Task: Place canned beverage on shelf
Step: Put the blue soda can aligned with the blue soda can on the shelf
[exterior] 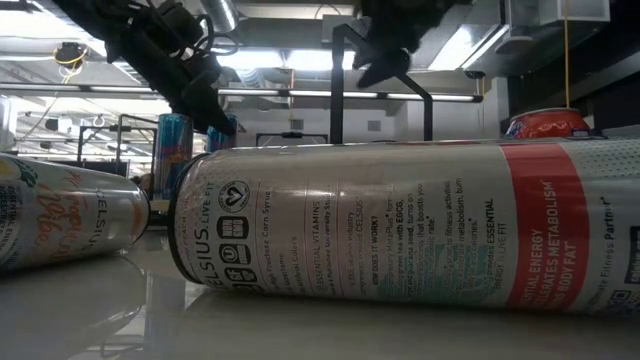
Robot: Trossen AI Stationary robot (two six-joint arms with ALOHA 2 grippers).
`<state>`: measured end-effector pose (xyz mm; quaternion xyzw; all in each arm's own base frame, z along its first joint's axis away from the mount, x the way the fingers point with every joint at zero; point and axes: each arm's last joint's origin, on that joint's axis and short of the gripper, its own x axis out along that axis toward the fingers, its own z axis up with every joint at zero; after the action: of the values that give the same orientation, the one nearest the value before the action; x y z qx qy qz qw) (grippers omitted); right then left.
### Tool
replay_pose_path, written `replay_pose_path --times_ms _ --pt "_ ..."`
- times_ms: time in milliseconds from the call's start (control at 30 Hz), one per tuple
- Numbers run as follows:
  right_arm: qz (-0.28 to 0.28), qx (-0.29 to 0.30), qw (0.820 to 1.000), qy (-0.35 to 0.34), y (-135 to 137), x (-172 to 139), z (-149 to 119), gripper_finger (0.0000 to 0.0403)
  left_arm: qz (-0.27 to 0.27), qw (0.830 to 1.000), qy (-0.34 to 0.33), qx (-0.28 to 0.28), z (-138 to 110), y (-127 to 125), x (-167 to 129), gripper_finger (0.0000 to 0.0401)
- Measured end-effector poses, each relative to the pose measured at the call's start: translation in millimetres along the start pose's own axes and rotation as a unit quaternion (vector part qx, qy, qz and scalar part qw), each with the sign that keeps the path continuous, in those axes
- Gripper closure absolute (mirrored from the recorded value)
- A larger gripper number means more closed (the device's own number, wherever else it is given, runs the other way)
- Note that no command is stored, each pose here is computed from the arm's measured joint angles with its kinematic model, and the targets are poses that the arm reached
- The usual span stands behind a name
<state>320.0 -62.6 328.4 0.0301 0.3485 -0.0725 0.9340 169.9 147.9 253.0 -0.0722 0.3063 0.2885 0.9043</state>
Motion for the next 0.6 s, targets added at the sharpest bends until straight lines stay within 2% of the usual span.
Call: replay_pose_path --times_ms 200,300,600 --pt "-0.005 -0.025 0.994 -0.107 -1.5 27.1 20.5 0.0054 0.000 1.000 0.000 0.000 -0.1 -0.2 0.0 0.0151" --pt "-0.006 -0.026 0.990 -0.137 -2.0 39.1 25.4 0.0054 -0.001 1.000 0.001 0.000 -0.2 -0.4 0.0 0.0151" --pt "-0.005 -0.025 0.994 -0.106 -2.8 70.4 15.7 0.0054 -0.001 1.000 0.001 0.000 -0.2 -0.5 0.0 0.0151"
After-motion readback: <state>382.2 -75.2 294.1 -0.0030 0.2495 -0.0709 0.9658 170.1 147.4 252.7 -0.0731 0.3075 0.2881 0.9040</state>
